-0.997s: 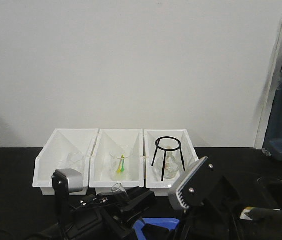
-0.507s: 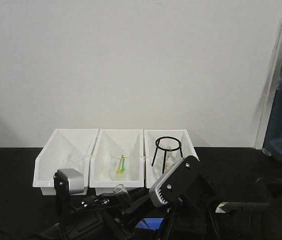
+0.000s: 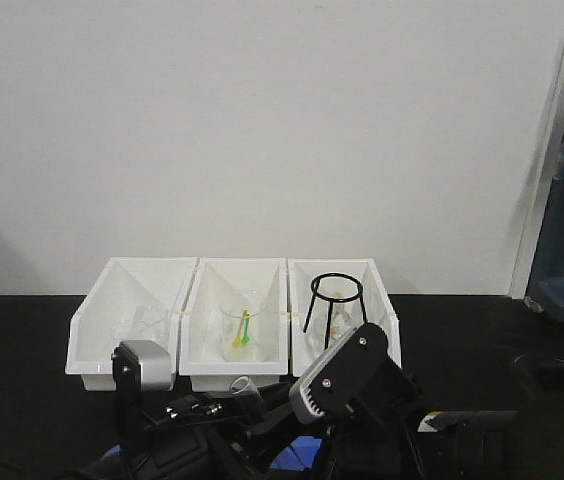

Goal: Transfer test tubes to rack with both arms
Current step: 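Bring the held tube to the right gripper and grasp it there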

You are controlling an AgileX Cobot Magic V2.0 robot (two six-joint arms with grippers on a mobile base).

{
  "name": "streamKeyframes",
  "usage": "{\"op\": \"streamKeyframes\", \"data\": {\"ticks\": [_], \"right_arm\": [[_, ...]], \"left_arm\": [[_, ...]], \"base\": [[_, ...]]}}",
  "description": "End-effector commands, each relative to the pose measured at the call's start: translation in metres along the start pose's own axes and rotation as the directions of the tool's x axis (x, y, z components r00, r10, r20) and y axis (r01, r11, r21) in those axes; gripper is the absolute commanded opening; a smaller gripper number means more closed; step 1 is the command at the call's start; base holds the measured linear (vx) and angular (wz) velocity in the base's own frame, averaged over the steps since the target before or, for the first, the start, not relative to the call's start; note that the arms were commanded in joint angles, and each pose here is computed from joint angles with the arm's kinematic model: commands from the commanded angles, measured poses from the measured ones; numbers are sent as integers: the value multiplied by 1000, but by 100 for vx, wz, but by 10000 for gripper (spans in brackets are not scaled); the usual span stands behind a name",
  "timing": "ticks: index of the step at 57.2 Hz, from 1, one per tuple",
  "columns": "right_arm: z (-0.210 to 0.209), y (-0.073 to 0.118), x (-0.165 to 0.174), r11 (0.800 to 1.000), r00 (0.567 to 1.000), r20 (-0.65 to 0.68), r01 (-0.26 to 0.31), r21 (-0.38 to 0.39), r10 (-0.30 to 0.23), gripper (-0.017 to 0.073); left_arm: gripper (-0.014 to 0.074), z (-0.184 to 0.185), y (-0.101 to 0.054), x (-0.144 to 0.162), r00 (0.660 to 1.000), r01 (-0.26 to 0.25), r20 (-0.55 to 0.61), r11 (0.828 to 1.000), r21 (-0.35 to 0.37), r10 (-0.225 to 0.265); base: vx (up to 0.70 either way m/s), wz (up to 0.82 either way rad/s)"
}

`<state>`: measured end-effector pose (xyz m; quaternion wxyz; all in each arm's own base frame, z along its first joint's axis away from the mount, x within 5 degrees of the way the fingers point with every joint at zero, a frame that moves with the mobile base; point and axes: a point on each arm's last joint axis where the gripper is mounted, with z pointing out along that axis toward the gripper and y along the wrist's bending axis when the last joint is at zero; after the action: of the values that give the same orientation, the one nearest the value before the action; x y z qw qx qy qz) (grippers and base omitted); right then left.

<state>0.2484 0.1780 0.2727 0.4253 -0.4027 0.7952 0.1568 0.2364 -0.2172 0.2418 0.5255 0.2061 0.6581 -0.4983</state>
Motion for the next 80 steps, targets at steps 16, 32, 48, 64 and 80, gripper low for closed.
{"op": "streamKeyframes", "data": {"ticks": [16,32,48,64,80], "right_arm": [[-7,-3,-16,999,997,72,-37,20,36,347],[-7,0,-15,999,998,54,-42,-13,43,195],[-7,3,-13,998,998,36,-41,-42,43,99],[-7,2,-14,997,996,47,-67,-40,69,-13],[-8,-4,-18,996,992,95,-91,22,89,-12]], "left_arm": [[-4,1,-18,-25,991,-25,131,992,121,9],[-4,1,-17,-24,992,-24,127,993,117,9],[15,1,-16,-24,993,-23,121,994,108,10],[229,1,-16,-24,992,-20,126,994,104,7],[477,1,-14,-27,988,-3,153,996,89,-11]], "base": [[0,0],[0,0],[0,0],[0,0],[0,0]]}}
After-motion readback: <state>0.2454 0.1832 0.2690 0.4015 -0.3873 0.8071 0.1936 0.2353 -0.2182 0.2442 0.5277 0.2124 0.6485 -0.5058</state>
